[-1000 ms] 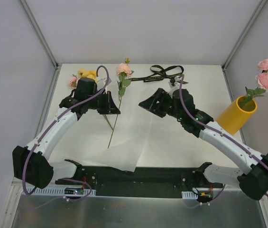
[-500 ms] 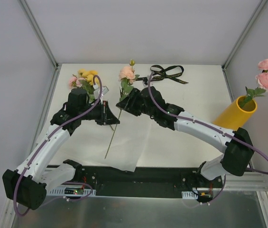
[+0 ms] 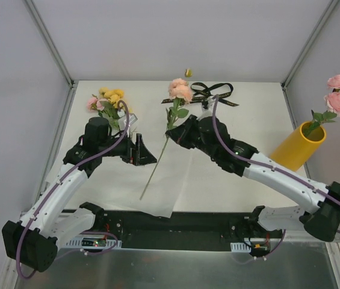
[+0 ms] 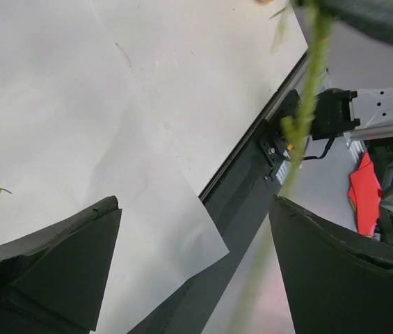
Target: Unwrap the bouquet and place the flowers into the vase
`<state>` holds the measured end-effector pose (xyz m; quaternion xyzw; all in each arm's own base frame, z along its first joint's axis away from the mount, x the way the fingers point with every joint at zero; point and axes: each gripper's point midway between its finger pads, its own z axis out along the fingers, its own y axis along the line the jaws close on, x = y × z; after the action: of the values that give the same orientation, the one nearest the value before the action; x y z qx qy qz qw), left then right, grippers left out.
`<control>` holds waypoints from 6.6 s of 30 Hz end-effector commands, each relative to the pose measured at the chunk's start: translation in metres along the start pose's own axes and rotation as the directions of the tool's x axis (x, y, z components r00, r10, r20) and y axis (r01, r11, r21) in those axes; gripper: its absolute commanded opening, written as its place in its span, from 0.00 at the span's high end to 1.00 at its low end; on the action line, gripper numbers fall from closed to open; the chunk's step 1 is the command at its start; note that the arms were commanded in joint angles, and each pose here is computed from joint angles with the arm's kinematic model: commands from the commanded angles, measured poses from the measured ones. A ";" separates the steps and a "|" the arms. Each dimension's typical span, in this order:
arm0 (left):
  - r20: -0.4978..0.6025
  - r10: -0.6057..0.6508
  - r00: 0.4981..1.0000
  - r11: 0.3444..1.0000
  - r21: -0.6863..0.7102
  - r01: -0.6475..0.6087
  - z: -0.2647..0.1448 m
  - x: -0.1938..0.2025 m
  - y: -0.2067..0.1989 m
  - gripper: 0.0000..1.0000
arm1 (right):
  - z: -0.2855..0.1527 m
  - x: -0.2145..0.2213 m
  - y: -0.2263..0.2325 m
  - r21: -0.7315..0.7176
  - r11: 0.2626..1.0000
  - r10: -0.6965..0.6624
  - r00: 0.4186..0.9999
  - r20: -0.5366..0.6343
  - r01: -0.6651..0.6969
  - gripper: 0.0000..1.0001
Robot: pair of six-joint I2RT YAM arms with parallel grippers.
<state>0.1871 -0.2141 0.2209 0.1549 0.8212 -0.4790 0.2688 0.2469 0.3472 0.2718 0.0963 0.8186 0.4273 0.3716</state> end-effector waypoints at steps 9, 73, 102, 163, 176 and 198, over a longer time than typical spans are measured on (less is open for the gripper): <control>0.117 0.161 0.980 0.980 -0.140 -0.144 -0.024 -0.012 0.003 0.01 | -0.095 -0.094 0.028 0.041 0.965 -0.261 0.923 0.282 0.260 1.00; 0.155 0.126 0.980 0.953 -0.293 -0.076 -0.040 -0.010 0.022 0.01 | -0.347 -0.368 -0.104 0.958 0.269 -0.930 0.285 0.230 0.103 1.00; 0.146 0.066 0.987 0.922 -0.387 -0.004 -0.036 -0.013 0.047 0.01 | -0.332 -0.258 -0.218 0.903 0.411 -0.688 0.607 0.397 -0.126 0.48; 0.402 -0.469 0.787 0.215 -0.812 0.543 0.004 -0.075 0.312 0.59 | -0.217 -0.114 -0.136 0.205 0.973 -0.176 0.918 0.354 0.107 0.63; 0.377 -0.487 0.788 0.190 -0.834 0.517 0.007 -0.063 0.329 0.73 | -0.220 -0.114 -0.135 0.210 0.971 -0.187 0.915 0.358 0.116 0.63; 0.463 -0.187 0.866 0.367 -0.785 0.499 -0.065 -0.150 0.232 1.00 | -0.231 -0.114 -0.112 0.156 0.984 -0.143 0.919 0.368 0.091 0.57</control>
<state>0.4111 -0.0547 0.1309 -0.2752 0.9205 -0.0435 0.2739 0.1886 0.0709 0.3081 0.1569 0.7803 0.2910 0.5309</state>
